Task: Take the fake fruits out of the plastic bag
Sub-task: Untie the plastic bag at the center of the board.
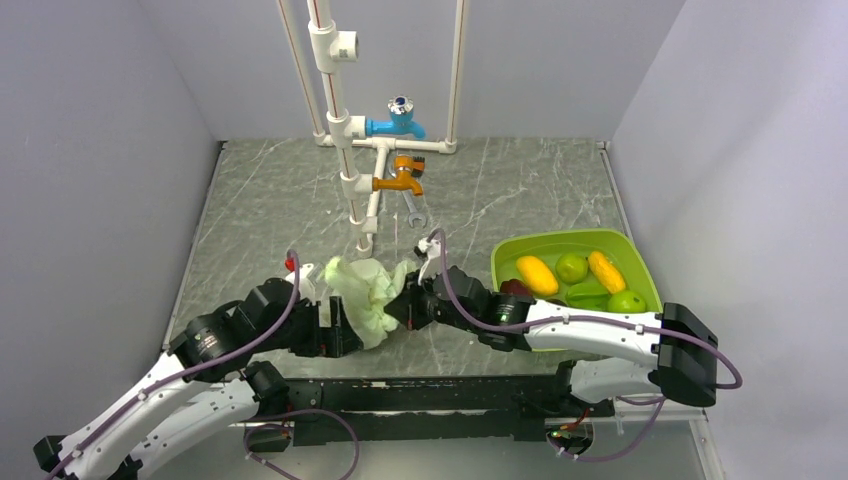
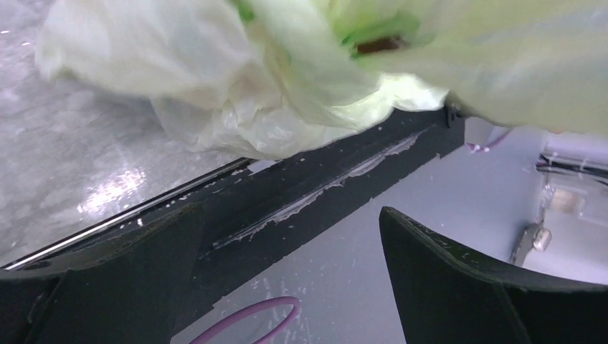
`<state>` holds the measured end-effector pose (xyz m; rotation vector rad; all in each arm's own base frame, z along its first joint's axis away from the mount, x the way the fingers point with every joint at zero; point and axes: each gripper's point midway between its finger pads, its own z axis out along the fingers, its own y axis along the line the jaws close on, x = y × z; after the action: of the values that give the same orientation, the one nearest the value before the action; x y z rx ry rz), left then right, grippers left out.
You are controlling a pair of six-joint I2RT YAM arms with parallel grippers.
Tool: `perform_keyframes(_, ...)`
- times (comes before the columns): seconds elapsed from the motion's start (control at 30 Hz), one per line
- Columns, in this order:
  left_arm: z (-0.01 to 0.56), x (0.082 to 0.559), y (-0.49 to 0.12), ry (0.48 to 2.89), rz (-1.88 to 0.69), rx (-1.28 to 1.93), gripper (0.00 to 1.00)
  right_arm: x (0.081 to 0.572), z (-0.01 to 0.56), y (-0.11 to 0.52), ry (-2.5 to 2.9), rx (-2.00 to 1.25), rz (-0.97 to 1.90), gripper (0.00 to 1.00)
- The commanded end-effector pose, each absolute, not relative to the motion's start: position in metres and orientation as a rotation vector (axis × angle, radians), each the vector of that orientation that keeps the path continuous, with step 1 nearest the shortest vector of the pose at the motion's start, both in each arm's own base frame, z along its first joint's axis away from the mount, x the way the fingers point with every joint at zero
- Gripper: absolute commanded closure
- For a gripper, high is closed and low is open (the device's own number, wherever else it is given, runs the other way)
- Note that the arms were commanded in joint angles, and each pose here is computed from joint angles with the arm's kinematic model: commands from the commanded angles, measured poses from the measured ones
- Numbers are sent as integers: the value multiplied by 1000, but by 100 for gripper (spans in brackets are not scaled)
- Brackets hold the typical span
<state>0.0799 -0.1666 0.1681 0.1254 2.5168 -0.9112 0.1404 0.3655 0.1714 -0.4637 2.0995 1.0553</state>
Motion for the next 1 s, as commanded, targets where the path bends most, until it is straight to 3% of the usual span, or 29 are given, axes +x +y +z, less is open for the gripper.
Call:
perform_keyframes(0.0, 176, 90, -146, 2509, -771, 18, 1, 152, 237, 397, 1955, -248, 1293, 100)
perform_keyframes(0.33, 191, 112, -111, 2571, -363, -43, 1, 155, 233, 428, 1972, -236, 1358, 100)
perform_keyframes(0.67, 199, 126, -141, 2342, -670, -89, 3, 144, 219, 442, 2034, -322, 1389, 100)
perform_keyframes(0.77, 201, 127, -148, 2312, -718, -67, 20, 143, 216, 443, 2044, -333, 1383, 100)
perform_keyframes(0.87, 198, 129, -149, 2348, -687, -80, 47, 140, 218, 445, 2036, -361, 1407, 100)
perform_keyframes(0.97, 197, 132, -159, 2372, -688, -49, 50, 139, 219, 446, 2035, -371, 1412, 100)
